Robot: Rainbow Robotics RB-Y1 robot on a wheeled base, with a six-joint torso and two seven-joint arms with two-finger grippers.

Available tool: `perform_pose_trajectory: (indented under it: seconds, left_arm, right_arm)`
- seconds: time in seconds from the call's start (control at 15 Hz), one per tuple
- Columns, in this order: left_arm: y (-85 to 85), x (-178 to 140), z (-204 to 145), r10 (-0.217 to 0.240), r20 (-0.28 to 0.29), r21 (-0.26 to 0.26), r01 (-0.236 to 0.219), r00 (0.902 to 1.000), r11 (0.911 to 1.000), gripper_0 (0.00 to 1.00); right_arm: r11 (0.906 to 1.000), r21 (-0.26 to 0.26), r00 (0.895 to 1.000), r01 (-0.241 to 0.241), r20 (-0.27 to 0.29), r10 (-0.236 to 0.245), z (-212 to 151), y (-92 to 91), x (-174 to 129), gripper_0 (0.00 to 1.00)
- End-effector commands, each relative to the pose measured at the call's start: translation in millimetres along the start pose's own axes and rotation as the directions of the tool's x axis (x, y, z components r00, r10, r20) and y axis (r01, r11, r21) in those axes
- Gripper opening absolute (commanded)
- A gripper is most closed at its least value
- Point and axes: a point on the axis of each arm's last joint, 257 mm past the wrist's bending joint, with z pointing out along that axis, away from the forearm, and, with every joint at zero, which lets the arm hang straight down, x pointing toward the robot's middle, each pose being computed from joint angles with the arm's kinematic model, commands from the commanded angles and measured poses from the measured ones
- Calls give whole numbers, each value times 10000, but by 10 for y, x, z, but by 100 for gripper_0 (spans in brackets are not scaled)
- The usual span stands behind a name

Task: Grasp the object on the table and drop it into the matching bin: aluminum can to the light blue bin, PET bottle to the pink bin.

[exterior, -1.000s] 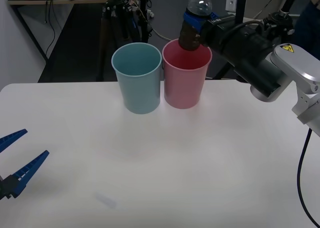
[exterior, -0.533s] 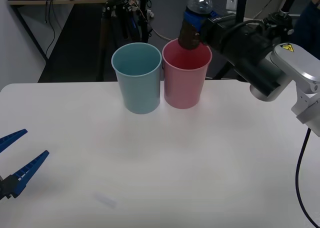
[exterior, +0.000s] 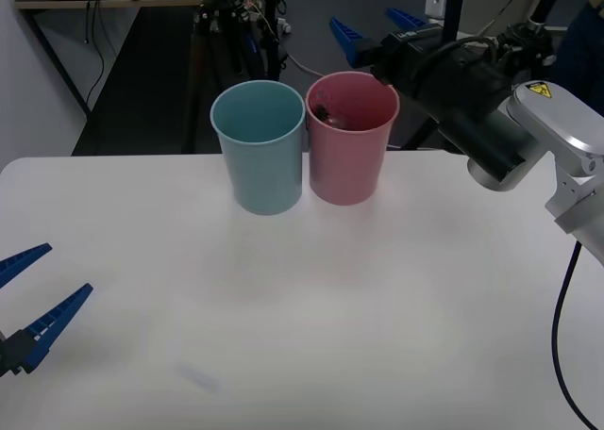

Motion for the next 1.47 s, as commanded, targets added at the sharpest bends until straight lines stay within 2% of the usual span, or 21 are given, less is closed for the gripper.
perform_pose_trajectory:
  seconds: [0.07, 0.67, 0.87, 1.2, 1.47]
  left_arm:
    - [0, 0, 0, 0, 0, 0, 0, 10000, 10000, 100]
    - [0, 0, 0, 0, 0, 0, 0, 10000, 10000, 100]
    - [0, 0, 0, 0, 0, 0, 0, 10000, 10000, 100]
    - [0, 0, 0, 0, 0, 0, 0, 10000, 10000, 100]
    - [0, 0, 0, 0, 0, 0, 0, 10000, 10000, 100]
  right_arm:
    - [10000, -62, 10000, 35, 2, -35, 2, 25, -3, 100]
    - [9993, -377, 9997, 75, 214, -67, -99, 130, -115, 100]
    - [9973, -668, 9992, 320, 242, -305, -321, 197, -181, 100]
    - [9932, -1076, 9989, 438, 201, -419, -812, 255, -269, 100]
    - [9917, -1223, 9992, 401, 127, -388, -1198, 220, -282, 100]
